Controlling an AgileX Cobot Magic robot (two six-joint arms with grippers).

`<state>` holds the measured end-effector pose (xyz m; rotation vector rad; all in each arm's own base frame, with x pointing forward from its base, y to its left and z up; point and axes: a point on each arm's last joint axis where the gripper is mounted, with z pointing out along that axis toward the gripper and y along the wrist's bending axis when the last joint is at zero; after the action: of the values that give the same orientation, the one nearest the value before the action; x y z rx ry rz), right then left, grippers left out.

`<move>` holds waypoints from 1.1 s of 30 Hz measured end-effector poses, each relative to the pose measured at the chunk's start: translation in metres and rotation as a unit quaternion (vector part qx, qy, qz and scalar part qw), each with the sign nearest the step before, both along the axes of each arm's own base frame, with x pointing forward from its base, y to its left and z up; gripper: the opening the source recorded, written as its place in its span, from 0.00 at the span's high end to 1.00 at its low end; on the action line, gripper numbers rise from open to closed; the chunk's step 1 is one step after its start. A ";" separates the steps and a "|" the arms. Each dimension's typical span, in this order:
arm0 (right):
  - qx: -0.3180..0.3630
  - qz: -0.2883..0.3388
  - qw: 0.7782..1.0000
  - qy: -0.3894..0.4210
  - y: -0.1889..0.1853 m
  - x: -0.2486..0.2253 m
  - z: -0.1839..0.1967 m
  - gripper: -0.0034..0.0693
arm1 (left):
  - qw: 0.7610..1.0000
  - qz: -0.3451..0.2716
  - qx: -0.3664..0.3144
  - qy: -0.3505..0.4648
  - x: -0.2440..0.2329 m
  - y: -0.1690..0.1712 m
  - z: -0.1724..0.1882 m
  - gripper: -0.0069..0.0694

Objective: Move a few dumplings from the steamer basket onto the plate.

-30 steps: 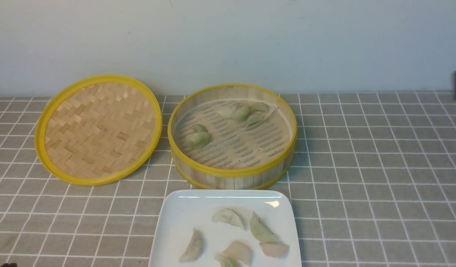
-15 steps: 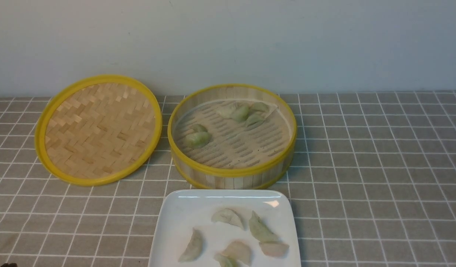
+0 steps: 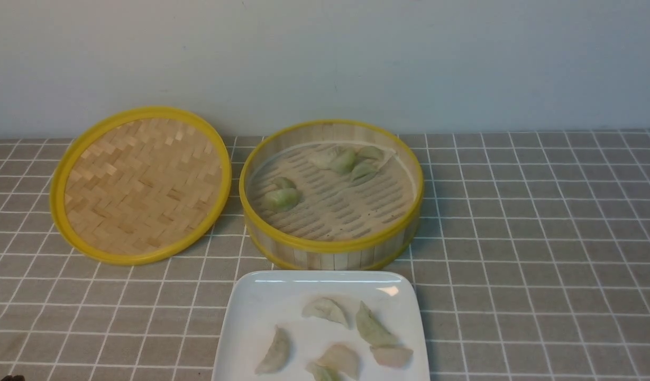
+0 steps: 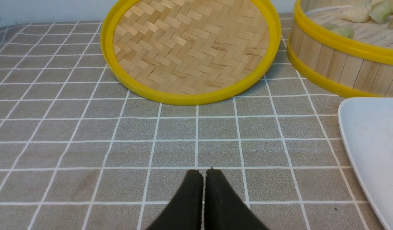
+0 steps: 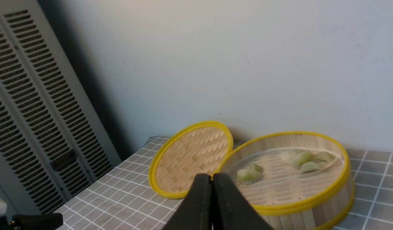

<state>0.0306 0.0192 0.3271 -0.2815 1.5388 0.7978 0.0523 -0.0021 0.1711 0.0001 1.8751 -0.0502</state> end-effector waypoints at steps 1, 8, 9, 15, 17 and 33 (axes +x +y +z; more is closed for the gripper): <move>-0.006 0.010 1.000 -0.009 0.002 -0.001 0.000 0.97 | 1.000 0.000 0.000 0.000 0.000 0.000 0.000 0.92; -0.037 0.045 0.996 -0.073 0.007 -0.006 0.005 0.97 | 1.000 0.000 0.000 0.000 0.000 0.000 0.000 0.92; -0.041 0.047 0.995 -0.080 0.007 -0.007 0.005 0.97 | 1.000 0.000 0.000 0.000 0.000 0.000 0.000 0.92; -0.061 0.022 0.993 -0.100 0.005 -0.007 -0.003 0.97 | 1.000 0.000 0.000 0.000 0.000 0.000 0.000 0.92; -0.073 -0.026 0.992 -0.095 0.003 -0.005 -0.012 0.97 | 1.000 0.000 0.000 0.000 0.000 0.000 0.000 0.92; -0.185 -0.314 0.928 0.076 -0.018 0.024 -0.146 0.97 | 1.000 0.000 0.000 0.000 0.000 0.000 0.000 0.92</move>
<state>0.0544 0.0010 0.1811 0.0131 1.7826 0.0208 0.0523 -0.0021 0.1711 0.0001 1.8751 -0.0502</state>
